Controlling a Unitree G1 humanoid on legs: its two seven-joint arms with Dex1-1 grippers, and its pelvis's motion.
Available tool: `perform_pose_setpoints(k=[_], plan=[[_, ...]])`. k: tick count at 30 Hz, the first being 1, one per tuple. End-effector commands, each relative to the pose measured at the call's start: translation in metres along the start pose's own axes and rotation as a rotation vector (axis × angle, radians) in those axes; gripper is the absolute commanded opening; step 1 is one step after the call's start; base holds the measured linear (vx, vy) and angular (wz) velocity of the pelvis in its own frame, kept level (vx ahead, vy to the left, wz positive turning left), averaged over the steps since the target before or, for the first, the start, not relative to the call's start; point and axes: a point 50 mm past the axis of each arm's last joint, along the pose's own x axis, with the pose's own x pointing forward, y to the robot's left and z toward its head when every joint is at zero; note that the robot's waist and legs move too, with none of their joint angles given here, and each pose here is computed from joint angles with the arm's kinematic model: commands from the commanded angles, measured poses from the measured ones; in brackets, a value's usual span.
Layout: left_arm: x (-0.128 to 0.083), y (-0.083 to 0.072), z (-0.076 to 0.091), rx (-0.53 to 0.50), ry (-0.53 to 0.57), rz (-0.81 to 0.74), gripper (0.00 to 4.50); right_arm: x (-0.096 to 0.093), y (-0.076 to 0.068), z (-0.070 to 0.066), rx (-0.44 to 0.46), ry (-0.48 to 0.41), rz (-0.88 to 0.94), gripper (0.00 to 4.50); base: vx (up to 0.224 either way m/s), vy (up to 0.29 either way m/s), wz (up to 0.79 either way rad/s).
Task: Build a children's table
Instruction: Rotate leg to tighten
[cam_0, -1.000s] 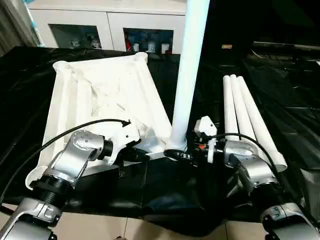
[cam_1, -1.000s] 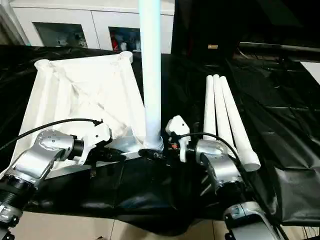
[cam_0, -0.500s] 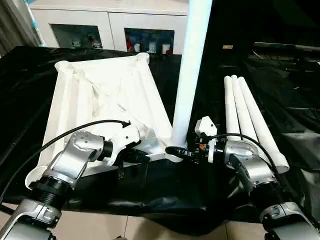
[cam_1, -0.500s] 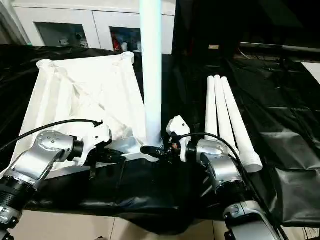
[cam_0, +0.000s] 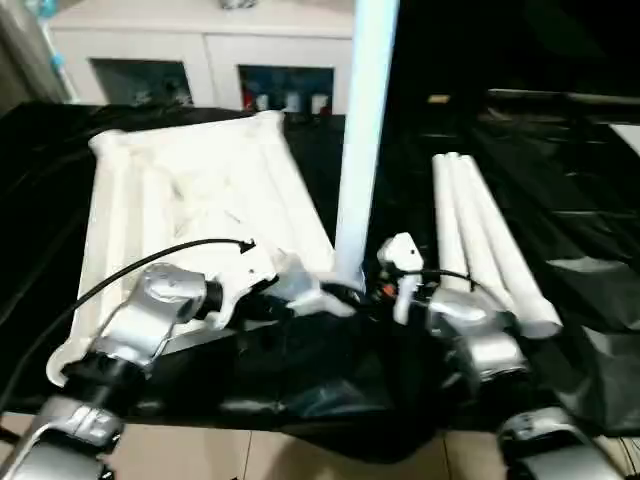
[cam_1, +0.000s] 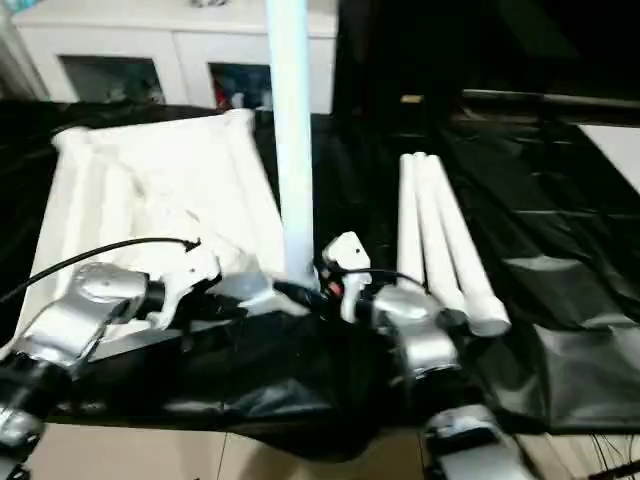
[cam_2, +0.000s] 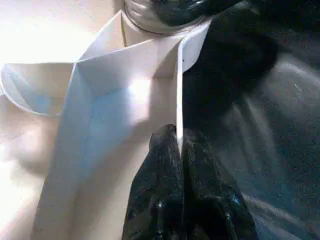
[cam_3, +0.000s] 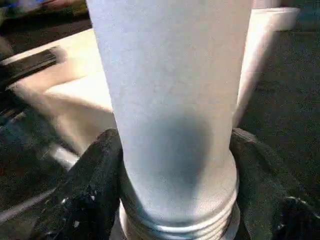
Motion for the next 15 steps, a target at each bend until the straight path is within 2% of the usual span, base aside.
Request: perform_pose_setpoints(k=[1, 2, 3, 8, 15], plan=[[0.017, -0.002, 0.004, -0.009, 0.008, 0.017, 0.00, 0.009, 0.006, -0.021, 0.057, 0.096, -0.171, 2.69, 0.000, 0.000, 0.00], [0.017, -0.002, 0.004, -0.009, 0.008, 0.017, 0.00, 0.009, 0.006, -0.021, 0.057, 0.096, -0.171, 2.69, 0.000, 0.000, 0.00], [0.024, 0.002, 0.010, -0.014, -0.007, 0.069, 0.00, 0.015, 0.008, -0.026, 0.096, 0.103, -0.310, 2.69, 0.000, 0.000, 0.00], [0.037, 0.004, 0.023, -0.009, -0.035, 0.102, 0.00, 0.029, 0.016, -0.028, 0.124, 0.132, -0.505, 2.69, 0.000, 0.000, 0.00], [0.039, 0.003, 0.024, 0.011, -0.040, 0.089, 0.00, 0.035, 0.021, -0.023, 0.139, 0.092, -0.457, 2.69, 0.000, 0.000, 0.00]])
